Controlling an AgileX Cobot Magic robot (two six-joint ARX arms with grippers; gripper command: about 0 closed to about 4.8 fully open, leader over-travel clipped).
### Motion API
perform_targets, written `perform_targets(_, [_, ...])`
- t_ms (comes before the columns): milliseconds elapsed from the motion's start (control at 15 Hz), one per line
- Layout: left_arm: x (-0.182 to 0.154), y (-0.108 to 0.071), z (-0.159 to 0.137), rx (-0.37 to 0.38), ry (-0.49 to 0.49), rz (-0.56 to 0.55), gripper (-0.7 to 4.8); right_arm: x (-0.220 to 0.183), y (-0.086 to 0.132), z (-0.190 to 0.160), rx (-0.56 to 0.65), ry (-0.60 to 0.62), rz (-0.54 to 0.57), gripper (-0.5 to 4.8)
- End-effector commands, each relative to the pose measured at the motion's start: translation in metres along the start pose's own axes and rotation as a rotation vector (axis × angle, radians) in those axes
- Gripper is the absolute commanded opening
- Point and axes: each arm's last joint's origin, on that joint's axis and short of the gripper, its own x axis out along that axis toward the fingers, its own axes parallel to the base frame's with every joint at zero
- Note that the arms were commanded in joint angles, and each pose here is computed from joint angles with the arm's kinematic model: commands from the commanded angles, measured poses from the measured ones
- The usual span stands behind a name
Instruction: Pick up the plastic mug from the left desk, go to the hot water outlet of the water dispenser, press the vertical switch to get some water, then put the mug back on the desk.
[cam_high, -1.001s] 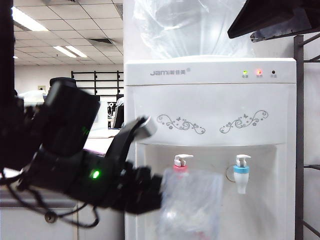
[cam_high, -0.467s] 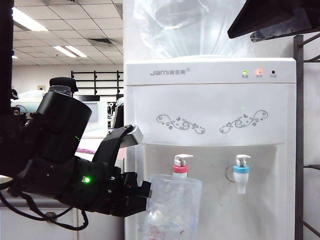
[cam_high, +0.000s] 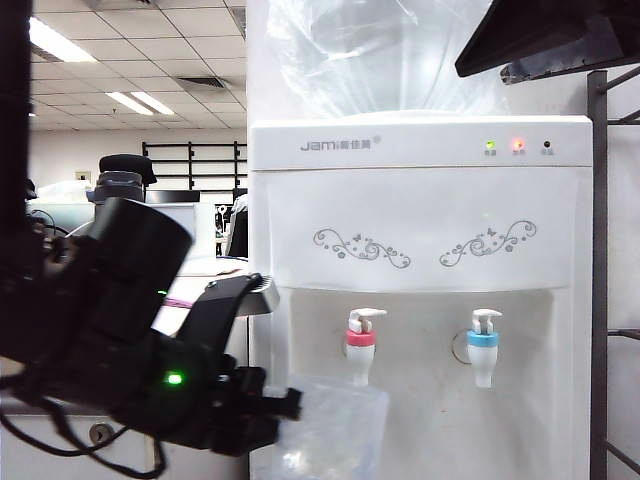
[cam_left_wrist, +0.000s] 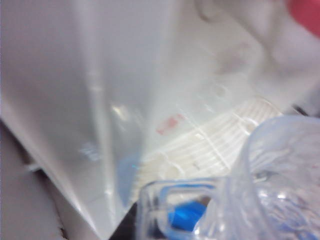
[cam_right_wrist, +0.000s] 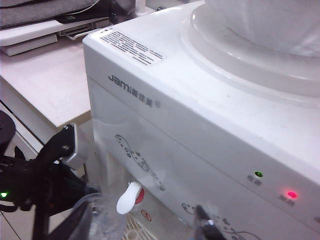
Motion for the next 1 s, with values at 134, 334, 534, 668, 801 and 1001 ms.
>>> perform_targets(134, [0.012,-0.012,0.004,-0.056,-0.045,0.018,-0.05,-0.001,0.000,0.004,-0.002,-0.022,0.000,2.65])
perform_targets(334, [0.021,-0.021,0.008,-0.078,-0.074,0.054,-0.05,-0.001,0.000,0.004,-0.002,-0.022,0.000,2.65])
perform_targets(534, [0.027,-0.022,0.010,-0.124,-0.061,0.061,-0.05,-0.001,0.000,0.004,-0.002,-0.023,0.000,2.65])
perform_targets(668, [0.029,-0.022,0.009,-0.124,-0.054,0.068,-0.05,-0.001,0.000,0.004,-0.002,-0.021,0.000,2.65])
perform_targets(801, [0.029,-0.021,0.005,-0.145,-0.017,0.078,-0.05,-0.001,0.000,0.004,-0.002,-0.022,0.000,2.65])
perform_targets(1001, [0.029,-0.023,0.004,-0.140,-0.009,0.078,-0.05,-0.001,0.000,0.004,-0.002,-0.022,0.000,2.65])
